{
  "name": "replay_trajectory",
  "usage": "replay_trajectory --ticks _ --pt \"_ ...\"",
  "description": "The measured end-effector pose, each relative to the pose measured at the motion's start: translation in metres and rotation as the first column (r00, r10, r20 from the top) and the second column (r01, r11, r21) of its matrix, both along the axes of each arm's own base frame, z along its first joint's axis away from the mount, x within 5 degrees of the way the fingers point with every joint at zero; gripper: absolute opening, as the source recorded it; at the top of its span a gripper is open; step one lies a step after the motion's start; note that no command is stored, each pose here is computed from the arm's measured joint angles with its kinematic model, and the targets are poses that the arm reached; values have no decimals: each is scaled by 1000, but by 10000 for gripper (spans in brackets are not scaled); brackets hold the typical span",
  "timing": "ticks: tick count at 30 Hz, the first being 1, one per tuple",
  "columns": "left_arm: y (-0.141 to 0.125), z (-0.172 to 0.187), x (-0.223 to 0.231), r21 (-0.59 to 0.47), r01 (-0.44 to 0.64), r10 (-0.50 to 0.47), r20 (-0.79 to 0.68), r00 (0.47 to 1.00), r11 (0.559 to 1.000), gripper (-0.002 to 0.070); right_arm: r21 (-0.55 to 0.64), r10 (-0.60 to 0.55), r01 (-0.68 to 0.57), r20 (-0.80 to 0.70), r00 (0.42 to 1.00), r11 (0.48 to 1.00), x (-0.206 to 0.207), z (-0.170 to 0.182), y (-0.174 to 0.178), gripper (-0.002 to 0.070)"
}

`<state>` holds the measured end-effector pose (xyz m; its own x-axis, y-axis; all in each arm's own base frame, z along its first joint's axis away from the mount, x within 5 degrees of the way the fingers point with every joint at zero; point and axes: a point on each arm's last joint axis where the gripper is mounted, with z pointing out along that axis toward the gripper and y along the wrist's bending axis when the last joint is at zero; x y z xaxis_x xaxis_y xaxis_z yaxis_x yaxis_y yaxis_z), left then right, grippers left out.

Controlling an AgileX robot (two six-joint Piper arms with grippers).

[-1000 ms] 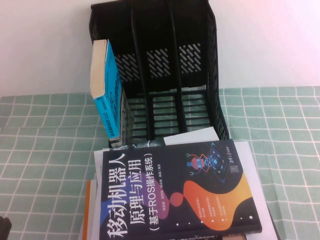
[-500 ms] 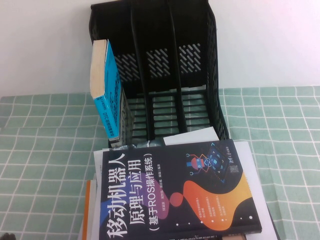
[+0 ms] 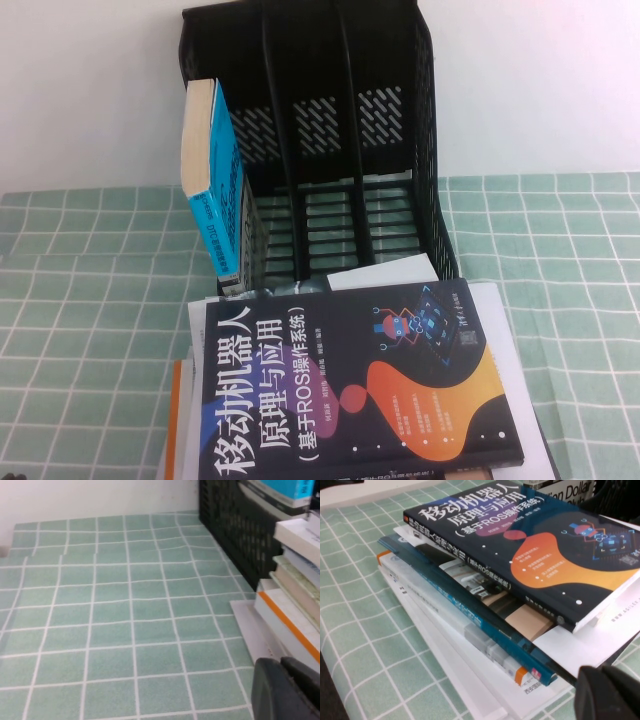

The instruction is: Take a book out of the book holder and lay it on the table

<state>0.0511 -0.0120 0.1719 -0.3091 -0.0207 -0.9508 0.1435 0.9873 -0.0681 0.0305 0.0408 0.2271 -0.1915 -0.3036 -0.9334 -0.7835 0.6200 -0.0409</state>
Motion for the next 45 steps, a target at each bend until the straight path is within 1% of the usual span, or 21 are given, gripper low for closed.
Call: replay_trajectory --ticks 5,9,37,39,42,43,45 --pt "5 0 1 -7 -58 58 -2 998 998 -3 -4 1 -1 -1 1000 1000 0 -1 0 -1" --pt "6 0 1 -1 -70 70 -2 998 998 -3 -4 1 -1 -1 1000 1000 0 -1 0 -1" --pt "7 0 1 10 -75 75 -1 997 997 -3 -5 -2 2 2 1000 1000 0 -1 0 -1" --pt "7 0 1 10 -75 75 -1 997 997 -3 -25 -22 23 48 999 999 3 -1 -1 -1" --pt "7 0 1 10 -75 75 -1 997 997 -3 -71 -105 120 193 976 990 13 -3 -6 -1" --pt "7 0 1 10 -75 75 -1 997 997 -3 -59 -153 170 223 963 984 16 -3 -8 -1" --pt "7 0 1 10 -75 75 -1 997 997 -3 -16 -261 272 235 936 962 19 -5 -12 -1"
